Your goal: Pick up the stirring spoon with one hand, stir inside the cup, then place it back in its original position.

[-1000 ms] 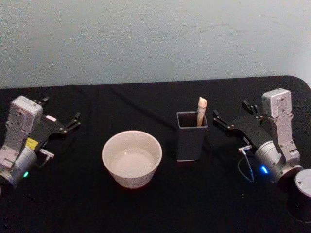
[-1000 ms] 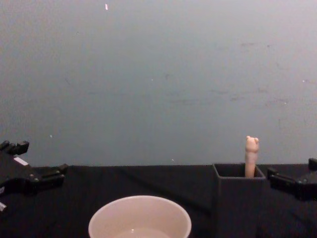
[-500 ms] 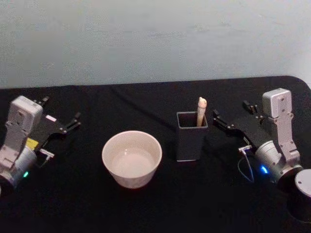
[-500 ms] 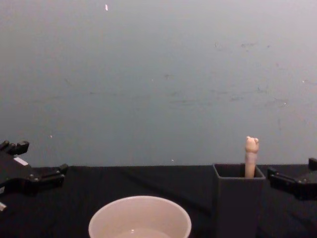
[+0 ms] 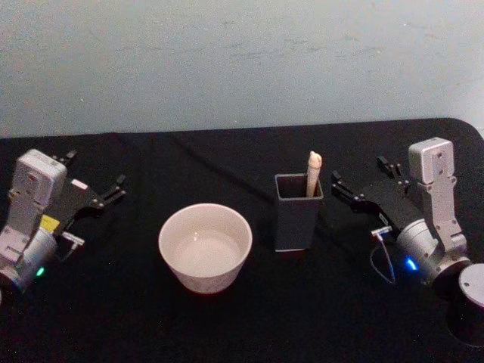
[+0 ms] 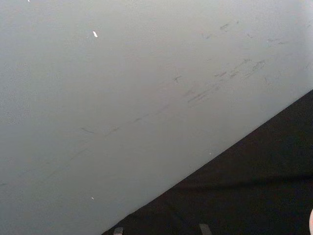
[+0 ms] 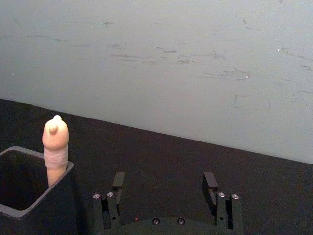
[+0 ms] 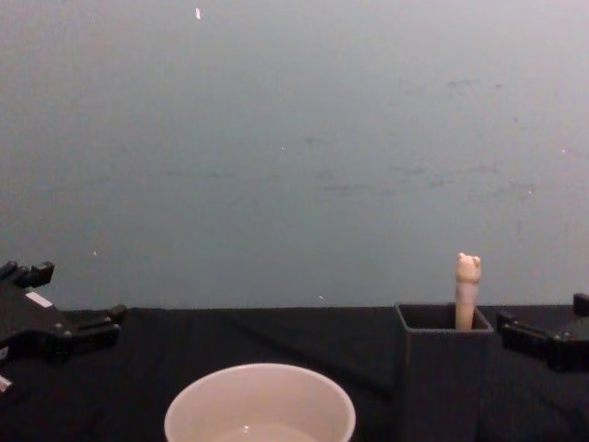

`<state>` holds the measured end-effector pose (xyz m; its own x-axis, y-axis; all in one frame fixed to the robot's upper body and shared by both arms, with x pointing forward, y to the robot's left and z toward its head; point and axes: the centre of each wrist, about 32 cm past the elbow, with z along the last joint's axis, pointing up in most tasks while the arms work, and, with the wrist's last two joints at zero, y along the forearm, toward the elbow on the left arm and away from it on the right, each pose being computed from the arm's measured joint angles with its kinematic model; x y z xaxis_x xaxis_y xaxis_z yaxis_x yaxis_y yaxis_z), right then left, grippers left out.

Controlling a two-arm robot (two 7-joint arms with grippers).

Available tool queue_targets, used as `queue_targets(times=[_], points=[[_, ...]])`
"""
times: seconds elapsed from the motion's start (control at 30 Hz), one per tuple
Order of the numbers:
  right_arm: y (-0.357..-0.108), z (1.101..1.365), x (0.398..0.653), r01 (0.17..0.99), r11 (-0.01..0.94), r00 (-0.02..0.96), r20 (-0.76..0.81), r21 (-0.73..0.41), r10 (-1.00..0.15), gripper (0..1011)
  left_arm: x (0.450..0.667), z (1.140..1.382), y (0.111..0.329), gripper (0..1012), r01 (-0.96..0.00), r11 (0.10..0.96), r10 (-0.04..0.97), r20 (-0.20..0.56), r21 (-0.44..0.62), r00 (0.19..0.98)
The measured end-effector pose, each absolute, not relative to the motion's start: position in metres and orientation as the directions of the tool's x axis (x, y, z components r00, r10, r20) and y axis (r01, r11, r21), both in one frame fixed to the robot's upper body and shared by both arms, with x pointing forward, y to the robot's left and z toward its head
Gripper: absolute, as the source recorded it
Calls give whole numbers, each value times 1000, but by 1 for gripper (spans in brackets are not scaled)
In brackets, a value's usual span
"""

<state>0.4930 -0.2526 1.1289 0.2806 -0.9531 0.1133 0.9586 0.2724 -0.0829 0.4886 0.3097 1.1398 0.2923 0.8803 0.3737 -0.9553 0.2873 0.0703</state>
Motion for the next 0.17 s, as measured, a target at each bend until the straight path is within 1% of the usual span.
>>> queue_targets(times=[0.17], points=[[-253,1129,493,959,272,281,113,-83,-953,1003,489,1140,310,1001,-955,287,880,374,70,292]])
